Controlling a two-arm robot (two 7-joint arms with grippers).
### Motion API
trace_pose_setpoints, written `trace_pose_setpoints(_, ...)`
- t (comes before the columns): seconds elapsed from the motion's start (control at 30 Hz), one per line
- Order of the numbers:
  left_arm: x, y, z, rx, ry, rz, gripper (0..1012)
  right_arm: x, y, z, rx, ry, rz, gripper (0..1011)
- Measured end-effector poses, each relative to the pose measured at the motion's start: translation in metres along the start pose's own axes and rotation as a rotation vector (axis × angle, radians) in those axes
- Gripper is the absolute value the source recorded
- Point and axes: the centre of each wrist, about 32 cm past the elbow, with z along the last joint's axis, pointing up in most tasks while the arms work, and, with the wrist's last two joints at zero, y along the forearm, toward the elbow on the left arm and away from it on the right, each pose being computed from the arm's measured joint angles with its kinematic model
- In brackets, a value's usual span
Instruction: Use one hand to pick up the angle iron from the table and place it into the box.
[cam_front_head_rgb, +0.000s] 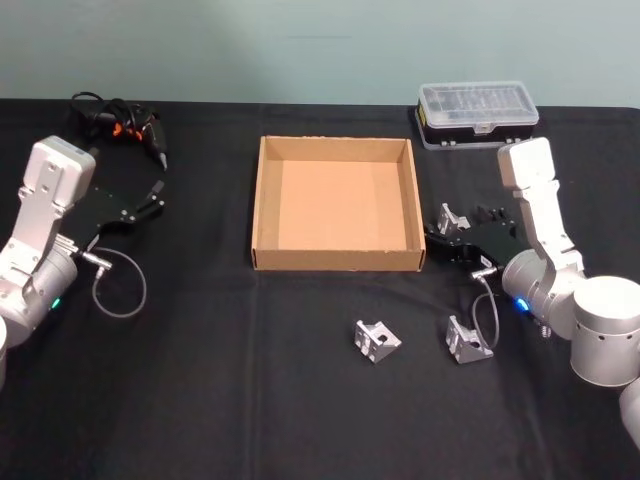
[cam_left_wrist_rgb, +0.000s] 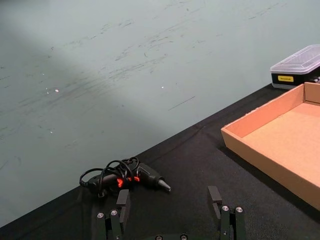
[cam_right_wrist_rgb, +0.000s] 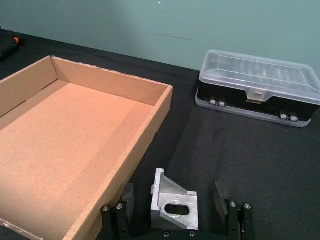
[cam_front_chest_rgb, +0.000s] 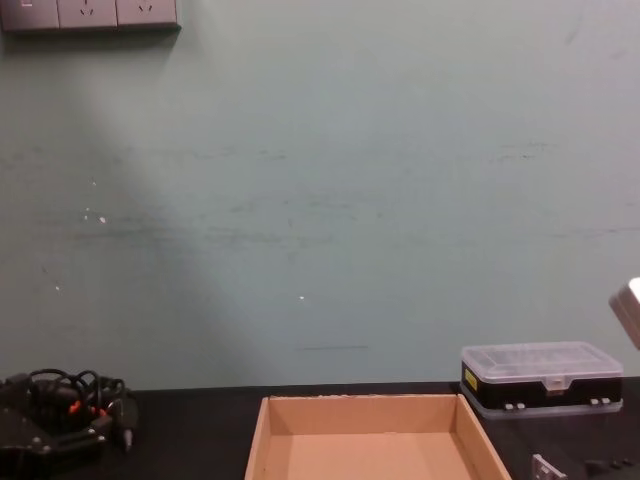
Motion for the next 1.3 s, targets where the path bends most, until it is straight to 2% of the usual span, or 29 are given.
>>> trace_pose_setpoints(0.23, 0.0000, 0.0000, 0.0000, 0.000, 0.000, 0.000, 1011, 0.0002, -0.0003, -0.0003, 0.000, 0.000, -0.001, 1004)
trace_pose_setpoints(0.37, 0.0000, 0.0000, 0.0000, 0.000, 0.000, 0.000, 1011, 0.0003, -0.0005, -0.0004, 0.000, 0.000, -0.001, 948)
trace_pose_setpoints(0.5, 0.0000, 0.0000, 0.0000, 0.000, 0.000, 0.000, 1011, 0.0003, -0.0006, -0.0005, 0.000, 0.001, -0.001, 864)
trace_pose_setpoints(0.53, 0.0000, 0.0000, 0.0000, 0.000, 0.000, 0.000, 1011, 0.0003, -0.0006, -0.0005, 0.000, 0.001, -0.001, 805)
trace_pose_setpoints(0.63, 0.0000, 0.0000, 0.0000, 0.000, 0.000, 0.000, 1011, 0.0002, -0.0007, -0.0005, 0.000, 0.001, -0.001, 736)
trace_pose_setpoints(0.87, 0.0000, 0.0000, 0.0000, 0.000, 0.000, 0.000, 1011, 0.0000, -0.0008, -0.0007, -0.001, 0.001, -0.002, 490)
trace_pose_setpoints(0.97, 0.0000, 0.0000, 0.0000, 0.000, 0.000, 0.000, 1011, 0.0000, -0.0009, -0.0007, -0.001, 0.001, -0.003, 432)
trace_pose_setpoints(1.0, 0.0000, 0.0000, 0.0000, 0.000, 0.000, 0.000, 1011, 0.0000, -0.0009, -0.0007, -0.001, 0.001, -0.003, 367)
trace_pose_setpoints(1.1, 0.0000, 0.0000, 0.0000, 0.000, 0.000, 0.000, 1011, 0.0001, -0.0009, -0.0007, 0.000, 0.001, -0.003, 268)
trace_pose_setpoints(1.3, 0.0000, 0.0000, 0.0000, 0.000, 0.000, 0.000, 1011, 0.0001, -0.0010, -0.0005, 0.000, 0.001, -0.004, 239)
